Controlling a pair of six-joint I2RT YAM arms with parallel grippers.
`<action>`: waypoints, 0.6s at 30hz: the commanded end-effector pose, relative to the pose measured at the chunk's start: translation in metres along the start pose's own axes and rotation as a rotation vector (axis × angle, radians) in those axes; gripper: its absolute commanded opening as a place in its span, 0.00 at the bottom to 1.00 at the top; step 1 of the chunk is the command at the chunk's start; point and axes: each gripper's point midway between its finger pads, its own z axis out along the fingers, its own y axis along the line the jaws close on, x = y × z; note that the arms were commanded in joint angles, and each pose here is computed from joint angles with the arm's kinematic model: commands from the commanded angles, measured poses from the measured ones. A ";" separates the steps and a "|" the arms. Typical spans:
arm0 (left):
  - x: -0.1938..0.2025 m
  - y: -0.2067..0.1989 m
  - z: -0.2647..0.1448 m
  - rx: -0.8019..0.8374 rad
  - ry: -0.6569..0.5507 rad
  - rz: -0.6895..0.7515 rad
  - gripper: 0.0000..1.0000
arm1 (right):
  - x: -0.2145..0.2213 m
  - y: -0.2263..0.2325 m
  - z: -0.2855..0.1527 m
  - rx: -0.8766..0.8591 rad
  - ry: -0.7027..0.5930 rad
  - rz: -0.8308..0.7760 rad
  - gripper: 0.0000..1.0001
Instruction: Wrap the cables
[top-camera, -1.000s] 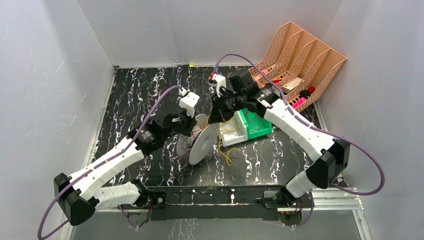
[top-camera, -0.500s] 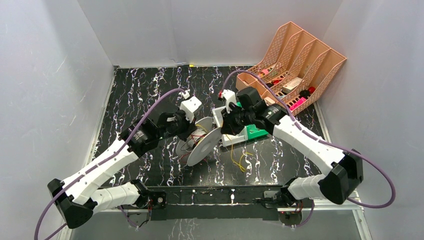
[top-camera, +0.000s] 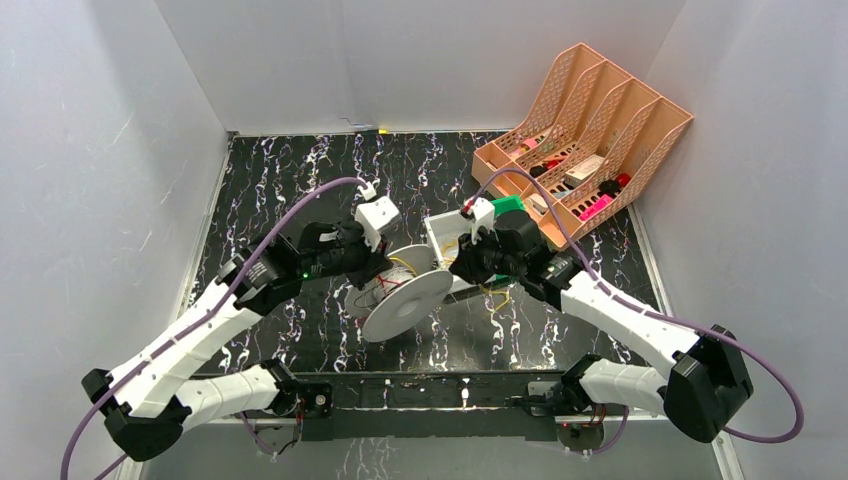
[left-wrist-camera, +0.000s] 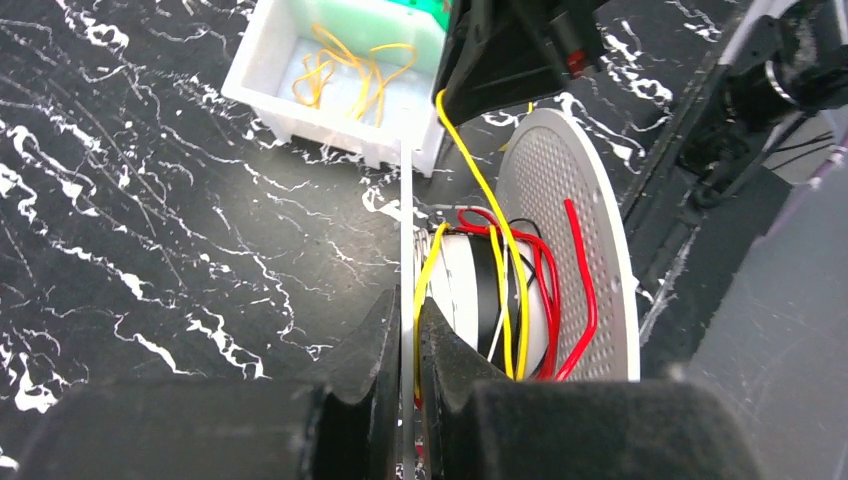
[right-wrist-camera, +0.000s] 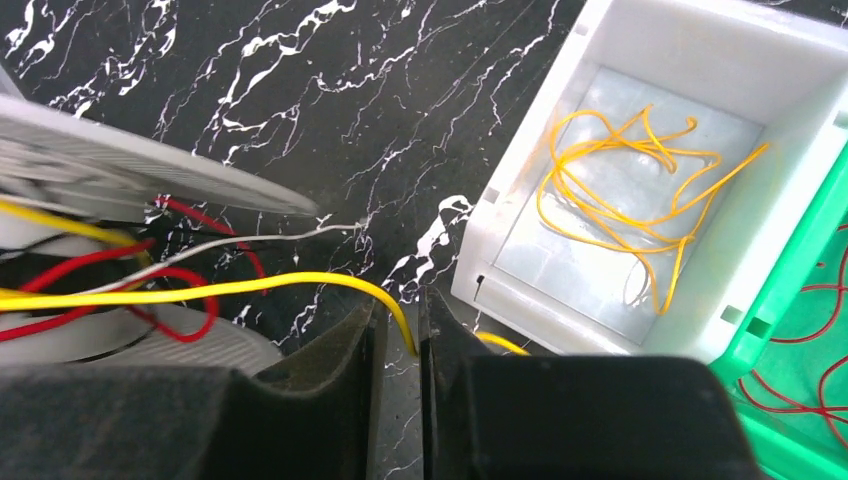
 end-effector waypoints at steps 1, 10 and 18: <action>-0.037 -0.024 -0.033 0.101 -0.126 0.008 0.00 | -0.028 -0.006 0.001 0.013 -0.198 0.023 0.25; -0.059 -0.028 -0.051 0.106 -0.195 -0.007 0.00 | -0.005 0.001 0.014 -0.063 -0.227 0.085 0.31; -0.080 -0.027 -0.066 0.085 -0.259 -0.005 0.00 | 0.011 0.008 0.021 -0.116 -0.198 0.139 0.43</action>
